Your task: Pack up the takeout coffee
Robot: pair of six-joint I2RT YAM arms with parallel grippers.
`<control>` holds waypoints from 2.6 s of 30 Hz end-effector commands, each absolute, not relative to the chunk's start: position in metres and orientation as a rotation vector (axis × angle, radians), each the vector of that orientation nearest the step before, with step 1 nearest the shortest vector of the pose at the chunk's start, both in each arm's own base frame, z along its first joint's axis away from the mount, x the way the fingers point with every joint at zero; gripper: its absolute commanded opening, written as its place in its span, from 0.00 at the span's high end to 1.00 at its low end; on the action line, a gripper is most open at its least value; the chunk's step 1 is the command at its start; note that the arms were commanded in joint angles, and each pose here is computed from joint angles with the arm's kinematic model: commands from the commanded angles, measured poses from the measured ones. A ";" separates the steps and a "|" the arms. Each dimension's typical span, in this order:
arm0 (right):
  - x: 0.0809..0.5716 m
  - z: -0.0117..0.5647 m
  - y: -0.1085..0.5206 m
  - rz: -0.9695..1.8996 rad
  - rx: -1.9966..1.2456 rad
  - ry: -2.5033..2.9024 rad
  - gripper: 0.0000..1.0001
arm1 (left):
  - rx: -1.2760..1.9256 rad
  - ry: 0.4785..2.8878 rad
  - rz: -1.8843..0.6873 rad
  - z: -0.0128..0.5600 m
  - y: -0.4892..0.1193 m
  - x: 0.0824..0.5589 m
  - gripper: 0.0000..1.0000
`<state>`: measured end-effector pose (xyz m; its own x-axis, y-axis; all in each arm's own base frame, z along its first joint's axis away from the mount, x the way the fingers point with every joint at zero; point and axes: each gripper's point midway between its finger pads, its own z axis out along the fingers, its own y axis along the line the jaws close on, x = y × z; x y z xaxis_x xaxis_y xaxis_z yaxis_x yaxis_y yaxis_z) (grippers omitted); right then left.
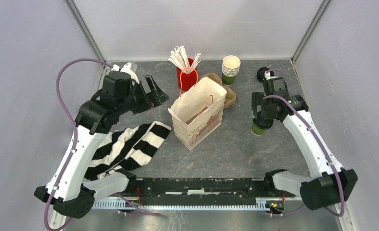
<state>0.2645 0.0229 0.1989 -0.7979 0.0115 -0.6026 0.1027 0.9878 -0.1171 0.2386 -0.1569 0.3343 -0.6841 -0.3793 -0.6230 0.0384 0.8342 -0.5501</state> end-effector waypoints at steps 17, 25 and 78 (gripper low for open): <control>0.303 0.152 0.006 -0.101 -0.061 2.644 0.02 | -0.075 2.180 -0.632 0.343 -0.163 0.263 0.00; 0.304 0.144 0.013 -0.055 -0.082 2.661 0.06 | -0.072 2.190 -0.626 0.341 -0.165 0.266 0.00; 0.286 0.123 0.015 -0.029 -0.096 2.687 0.16 | -0.129 2.251 -0.611 0.330 -0.157 0.251 0.00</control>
<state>0.2900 0.0130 0.1271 -0.9003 -0.0709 -0.4296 -0.0557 0.9973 -0.0478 0.2546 -0.1565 0.3229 -0.6922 -0.2859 -0.6627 0.0745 0.8850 -0.4596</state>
